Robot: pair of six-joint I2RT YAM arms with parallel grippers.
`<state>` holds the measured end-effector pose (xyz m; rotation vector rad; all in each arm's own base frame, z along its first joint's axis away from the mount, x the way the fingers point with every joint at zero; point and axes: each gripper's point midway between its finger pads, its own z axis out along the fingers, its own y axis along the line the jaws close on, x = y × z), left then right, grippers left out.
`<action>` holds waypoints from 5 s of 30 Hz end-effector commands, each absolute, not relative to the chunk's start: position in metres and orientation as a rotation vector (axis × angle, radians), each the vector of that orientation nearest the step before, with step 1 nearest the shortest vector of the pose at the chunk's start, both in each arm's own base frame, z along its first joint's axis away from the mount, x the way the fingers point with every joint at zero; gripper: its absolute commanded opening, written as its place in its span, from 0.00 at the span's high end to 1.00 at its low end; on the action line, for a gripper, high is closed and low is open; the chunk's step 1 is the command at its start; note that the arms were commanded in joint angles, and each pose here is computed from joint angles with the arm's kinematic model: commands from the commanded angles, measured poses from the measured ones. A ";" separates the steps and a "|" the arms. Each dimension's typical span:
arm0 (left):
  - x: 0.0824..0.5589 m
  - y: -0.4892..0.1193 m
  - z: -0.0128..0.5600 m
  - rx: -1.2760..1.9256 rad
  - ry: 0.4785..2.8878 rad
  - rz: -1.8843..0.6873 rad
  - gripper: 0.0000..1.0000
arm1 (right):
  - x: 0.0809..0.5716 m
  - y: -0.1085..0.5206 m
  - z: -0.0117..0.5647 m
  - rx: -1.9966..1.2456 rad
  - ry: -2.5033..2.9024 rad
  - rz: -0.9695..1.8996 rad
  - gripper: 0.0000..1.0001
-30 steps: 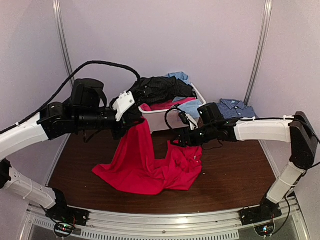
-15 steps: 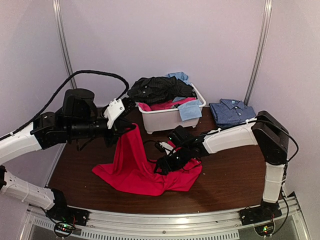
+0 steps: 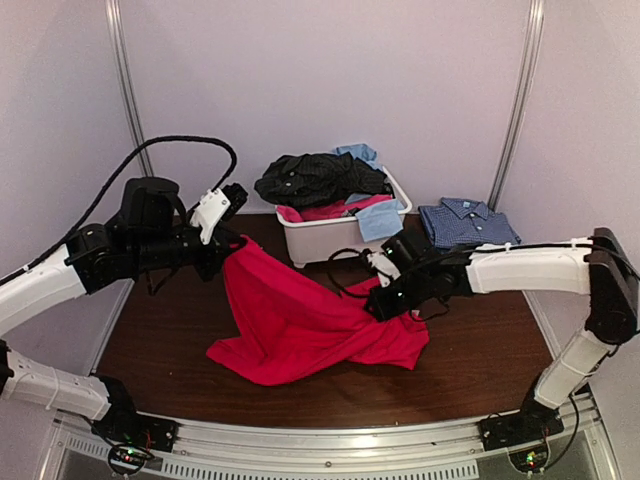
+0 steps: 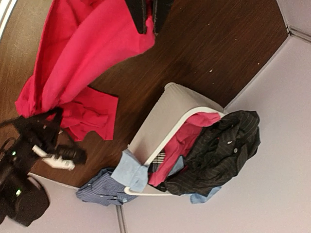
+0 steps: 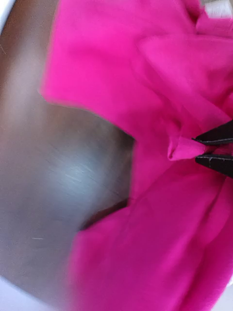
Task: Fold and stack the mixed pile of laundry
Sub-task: Flatten out the crumpled T-shirt at the center of the board.
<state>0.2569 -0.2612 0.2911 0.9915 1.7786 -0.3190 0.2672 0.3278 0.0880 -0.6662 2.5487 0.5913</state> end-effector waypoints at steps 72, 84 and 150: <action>0.435 -0.084 0.194 -0.030 2.451 -0.163 0.99 | 0.238 0.166 0.342 -0.224 1.660 1.180 1.00; 0.394 -0.156 0.217 0.287 2.284 -0.192 0.44 | 0.307 0.152 0.299 -0.018 1.778 1.004 1.00; 0.245 -0.306 0.089 0.925 2.193 -0.633 0.61 | 0.337 0.133 0.178 0.141 2.132 0.771 1.00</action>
